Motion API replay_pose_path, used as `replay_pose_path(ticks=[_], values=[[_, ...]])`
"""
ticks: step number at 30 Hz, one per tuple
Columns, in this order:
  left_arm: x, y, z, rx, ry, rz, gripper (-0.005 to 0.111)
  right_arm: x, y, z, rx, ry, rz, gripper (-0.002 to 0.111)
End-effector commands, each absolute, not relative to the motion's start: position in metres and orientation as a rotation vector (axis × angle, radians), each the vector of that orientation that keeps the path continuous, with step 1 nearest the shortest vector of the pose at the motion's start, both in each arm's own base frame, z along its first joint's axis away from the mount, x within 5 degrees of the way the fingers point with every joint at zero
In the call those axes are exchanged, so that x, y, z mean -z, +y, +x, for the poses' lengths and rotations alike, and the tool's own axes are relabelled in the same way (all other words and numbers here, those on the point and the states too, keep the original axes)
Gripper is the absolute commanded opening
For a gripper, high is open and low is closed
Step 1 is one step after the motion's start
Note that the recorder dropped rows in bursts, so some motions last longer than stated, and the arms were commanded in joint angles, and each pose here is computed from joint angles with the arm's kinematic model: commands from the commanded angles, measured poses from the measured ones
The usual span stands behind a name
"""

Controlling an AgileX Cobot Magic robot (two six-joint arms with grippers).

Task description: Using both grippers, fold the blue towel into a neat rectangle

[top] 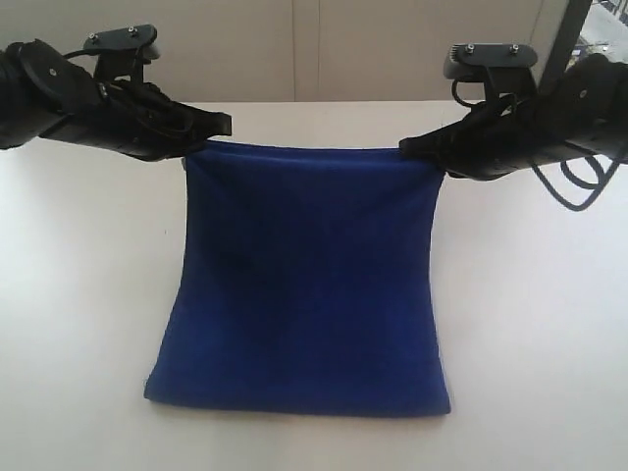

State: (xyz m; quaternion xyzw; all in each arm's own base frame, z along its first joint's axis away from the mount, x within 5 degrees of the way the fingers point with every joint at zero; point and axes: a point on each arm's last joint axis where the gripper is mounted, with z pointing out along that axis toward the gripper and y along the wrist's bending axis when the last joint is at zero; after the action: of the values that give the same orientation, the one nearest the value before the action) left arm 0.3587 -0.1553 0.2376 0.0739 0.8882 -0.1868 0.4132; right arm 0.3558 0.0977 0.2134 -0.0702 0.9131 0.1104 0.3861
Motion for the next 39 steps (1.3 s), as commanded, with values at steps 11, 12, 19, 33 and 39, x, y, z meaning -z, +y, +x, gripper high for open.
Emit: replay_pose_path(ticks=[11, 12, 19, 33, 39], values=[[-0.229, -0.144, 0.397, 0.467, 2.249, 0.118, 0.000, -0.204, 0.100, 0.388, -0.258, 2.298, -0.175, 0.000], [-0.224, -0.145, 0.400, 0.465, 2.255, 0.120, 0.000, -0.199, 0.100, 0.390, -0.251, 2.304, -0.175, 0.000], [-0.208, -0.151, 0.417, 0.461, 2.274, 0.127, 0.000, -0.182, 0.100, 0.400, -0.221, 2.296, -0.160, 0.000], [-0.179, -0.158, 0.442, 0.440, 2.284, 0.111, 0.000, -0.153, 0.106, 0.429, -0.204, 2.299, -0.153, 0.000], [-0.173, -0.157, 0.444, 0.424, 2.280, 0.100, 0.000, -0.147, 0.106, 0.432, -0.195, 2.296, -0.149, 0.000]])
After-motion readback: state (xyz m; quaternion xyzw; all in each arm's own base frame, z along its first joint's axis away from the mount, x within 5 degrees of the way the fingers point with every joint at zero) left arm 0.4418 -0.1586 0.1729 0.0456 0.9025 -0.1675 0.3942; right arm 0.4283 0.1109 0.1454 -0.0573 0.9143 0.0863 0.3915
